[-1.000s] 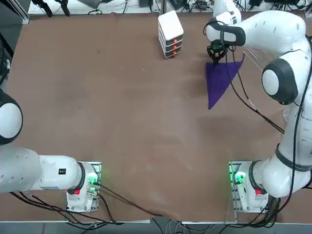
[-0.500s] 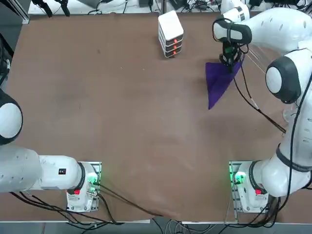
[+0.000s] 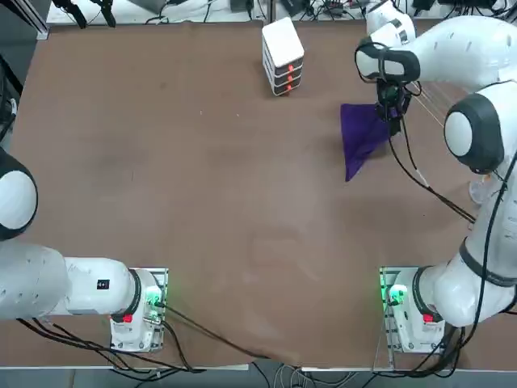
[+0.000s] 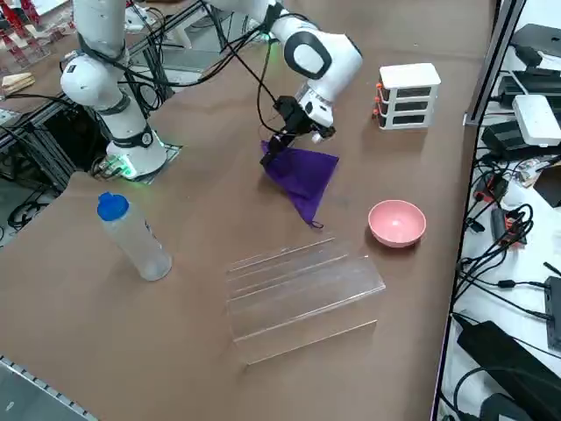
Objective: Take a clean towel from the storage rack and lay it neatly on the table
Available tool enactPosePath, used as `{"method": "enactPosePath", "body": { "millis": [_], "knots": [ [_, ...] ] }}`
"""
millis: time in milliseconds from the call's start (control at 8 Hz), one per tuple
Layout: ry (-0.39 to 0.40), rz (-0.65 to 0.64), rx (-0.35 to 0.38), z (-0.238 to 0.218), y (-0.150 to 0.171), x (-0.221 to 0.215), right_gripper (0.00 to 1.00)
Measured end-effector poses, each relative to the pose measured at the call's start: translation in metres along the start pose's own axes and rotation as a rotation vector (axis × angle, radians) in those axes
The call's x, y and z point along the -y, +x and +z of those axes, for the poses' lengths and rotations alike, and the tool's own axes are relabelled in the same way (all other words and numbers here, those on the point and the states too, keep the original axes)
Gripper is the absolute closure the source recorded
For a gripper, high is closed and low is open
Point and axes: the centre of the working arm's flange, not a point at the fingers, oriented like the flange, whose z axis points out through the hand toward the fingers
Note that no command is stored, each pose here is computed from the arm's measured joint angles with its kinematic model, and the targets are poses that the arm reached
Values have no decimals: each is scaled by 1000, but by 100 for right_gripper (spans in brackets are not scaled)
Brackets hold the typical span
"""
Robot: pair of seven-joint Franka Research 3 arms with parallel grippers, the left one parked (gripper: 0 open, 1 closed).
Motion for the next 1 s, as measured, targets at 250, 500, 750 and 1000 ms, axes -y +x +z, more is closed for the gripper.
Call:
{"method": "enactPosePath", "body": {
  "millis": [250,500,750,1000],
  "knots": [
    [-17,-33,24,15,-17,-22,98],
    [-27,-42,39,27,-32,-40,97],
    [-29,-48,39,34,-35,-39,97],
    [-25,-45,34,36,-33,-42,90]
  ]
}}
